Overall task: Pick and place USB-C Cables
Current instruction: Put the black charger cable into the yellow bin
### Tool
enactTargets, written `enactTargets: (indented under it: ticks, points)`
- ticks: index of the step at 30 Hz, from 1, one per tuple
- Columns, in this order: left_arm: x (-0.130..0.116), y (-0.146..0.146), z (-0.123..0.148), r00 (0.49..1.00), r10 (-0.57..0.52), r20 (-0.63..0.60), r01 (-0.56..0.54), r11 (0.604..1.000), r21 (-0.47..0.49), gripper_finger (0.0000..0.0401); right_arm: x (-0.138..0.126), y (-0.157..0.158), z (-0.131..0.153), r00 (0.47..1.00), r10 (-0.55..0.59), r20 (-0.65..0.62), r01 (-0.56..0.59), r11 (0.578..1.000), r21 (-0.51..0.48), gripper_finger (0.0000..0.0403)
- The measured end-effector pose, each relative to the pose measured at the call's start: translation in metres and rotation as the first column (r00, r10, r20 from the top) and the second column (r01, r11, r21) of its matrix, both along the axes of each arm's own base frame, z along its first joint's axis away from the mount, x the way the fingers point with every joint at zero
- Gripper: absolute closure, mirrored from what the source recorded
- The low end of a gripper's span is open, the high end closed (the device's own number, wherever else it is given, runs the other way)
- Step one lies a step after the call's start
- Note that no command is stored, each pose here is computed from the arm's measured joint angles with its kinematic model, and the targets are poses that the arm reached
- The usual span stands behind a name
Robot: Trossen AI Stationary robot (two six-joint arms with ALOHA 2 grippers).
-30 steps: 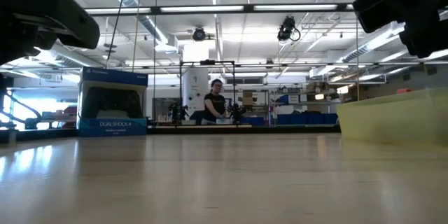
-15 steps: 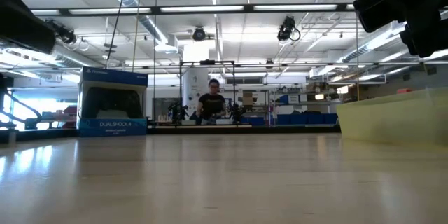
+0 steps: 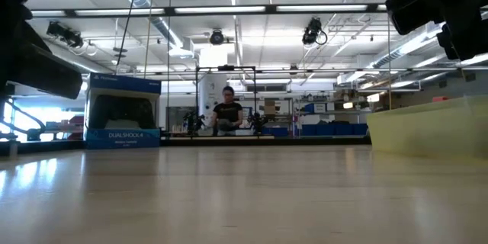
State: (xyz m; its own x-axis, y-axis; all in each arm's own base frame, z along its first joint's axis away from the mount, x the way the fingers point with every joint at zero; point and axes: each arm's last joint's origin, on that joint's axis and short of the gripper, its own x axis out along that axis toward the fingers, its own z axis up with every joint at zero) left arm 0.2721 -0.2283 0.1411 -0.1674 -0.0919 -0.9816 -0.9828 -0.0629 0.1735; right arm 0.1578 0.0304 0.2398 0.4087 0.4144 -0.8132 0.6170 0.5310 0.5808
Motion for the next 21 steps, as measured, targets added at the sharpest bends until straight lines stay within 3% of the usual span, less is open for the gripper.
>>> enactTargets:
  ticks: [6,11,15,21]
  points:
    - [0.002,0.000,-0.003,1.000,-0.023,0.020,0.022,1.000,0.017,0.0255,0.000,0.000,0.000,1.000,-0.002,0.003,0.002,1.000,0.003,0.0210]
    - [0.007,0.005,0.000,0.993,-0.097,0.060,0.097,0.995,0.004,0.0288,0.001,0.000,0.000,1.000,-0.002,0.008,0.002,1.000,0.003,0.0210]
    - [0.020,0.009,0.007,0.967,-0.164,0.193,0.165,0.986,0.012,0.0324,0.001,0.000,0.001,1.000,-0.005,0.014,0.005,1.000,-0.001,0.0210]
    - [0.050,0.017,0.011,0.875,-0.253,0.413,0.276,0.961,0.003,0.0324,0.003,0.000,0.002,0.999,-0.001,0.038,0.001,1.000,-0.001,0.0210]
